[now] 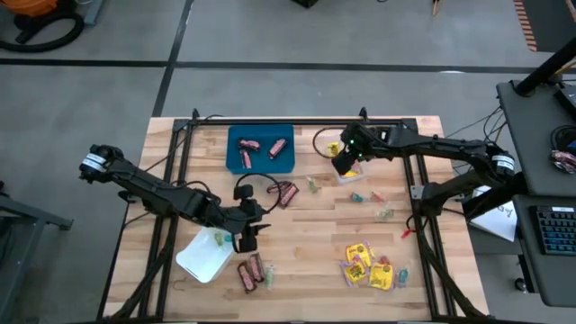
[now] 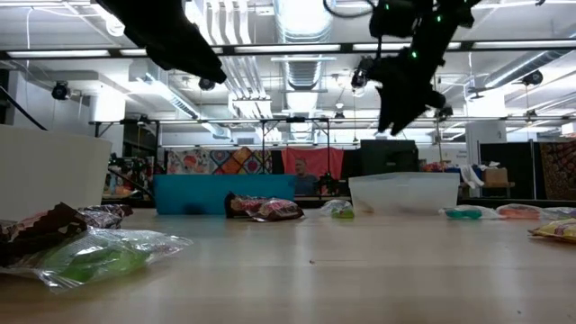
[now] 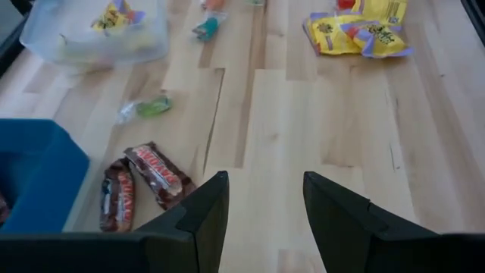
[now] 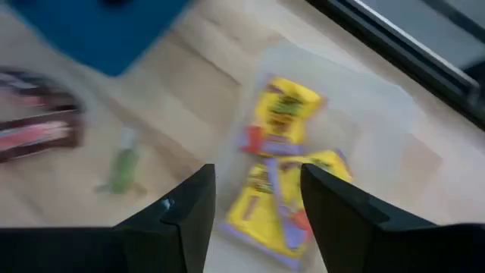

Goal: Sort candy
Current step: Put the green gummy into the white bin

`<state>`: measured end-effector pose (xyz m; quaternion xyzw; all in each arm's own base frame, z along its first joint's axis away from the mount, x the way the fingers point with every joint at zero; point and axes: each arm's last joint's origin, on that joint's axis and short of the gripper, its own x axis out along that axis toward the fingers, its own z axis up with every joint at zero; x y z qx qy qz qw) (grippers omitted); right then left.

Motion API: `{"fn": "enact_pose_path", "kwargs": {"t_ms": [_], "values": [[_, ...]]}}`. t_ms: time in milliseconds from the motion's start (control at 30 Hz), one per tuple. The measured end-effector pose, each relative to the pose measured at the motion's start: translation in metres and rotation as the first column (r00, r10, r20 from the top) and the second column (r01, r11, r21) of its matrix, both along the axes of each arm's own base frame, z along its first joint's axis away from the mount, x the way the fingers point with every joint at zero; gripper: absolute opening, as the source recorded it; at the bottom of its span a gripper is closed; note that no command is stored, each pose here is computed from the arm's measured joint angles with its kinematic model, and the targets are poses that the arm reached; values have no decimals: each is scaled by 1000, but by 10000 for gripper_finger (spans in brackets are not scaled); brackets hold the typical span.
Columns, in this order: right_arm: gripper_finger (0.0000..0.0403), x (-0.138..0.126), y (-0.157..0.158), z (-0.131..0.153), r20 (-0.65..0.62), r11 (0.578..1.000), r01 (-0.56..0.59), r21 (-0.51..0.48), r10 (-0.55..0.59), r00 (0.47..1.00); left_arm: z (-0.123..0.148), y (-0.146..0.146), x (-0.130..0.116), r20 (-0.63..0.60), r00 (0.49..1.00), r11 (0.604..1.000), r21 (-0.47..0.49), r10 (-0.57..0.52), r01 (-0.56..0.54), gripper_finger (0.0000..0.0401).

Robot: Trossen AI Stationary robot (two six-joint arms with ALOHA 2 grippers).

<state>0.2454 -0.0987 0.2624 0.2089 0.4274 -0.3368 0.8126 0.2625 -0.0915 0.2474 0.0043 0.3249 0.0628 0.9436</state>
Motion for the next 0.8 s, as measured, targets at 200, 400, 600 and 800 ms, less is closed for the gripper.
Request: {"fn": "enact_pose_path", "kwargs": {"t_ms": [200, 400, 600, 800], "values": [[178, 22, 39, 17, 114, 990, -138, -31, 140, 984, 2, 2, -3, -5, 1000, 999, 45, 16, -15, 155], [182, 35, 70, 19, 206, 975, -219, -37, 222, 953, 2, 3, -4, -8, 1000, 997, 71, 14, -14, 155], [189, 51, 86, 1, 162, 972, -234, -17, 234, 959, 3, 4, -4, -9, 1000, 995, 98, 9, -8, 155], [189, 75, 88, -36, 52, 978, -205, 34, 203, 978, 2, 4, -5, -10, 1000, 993, 115, 26, -24, 155]]}}
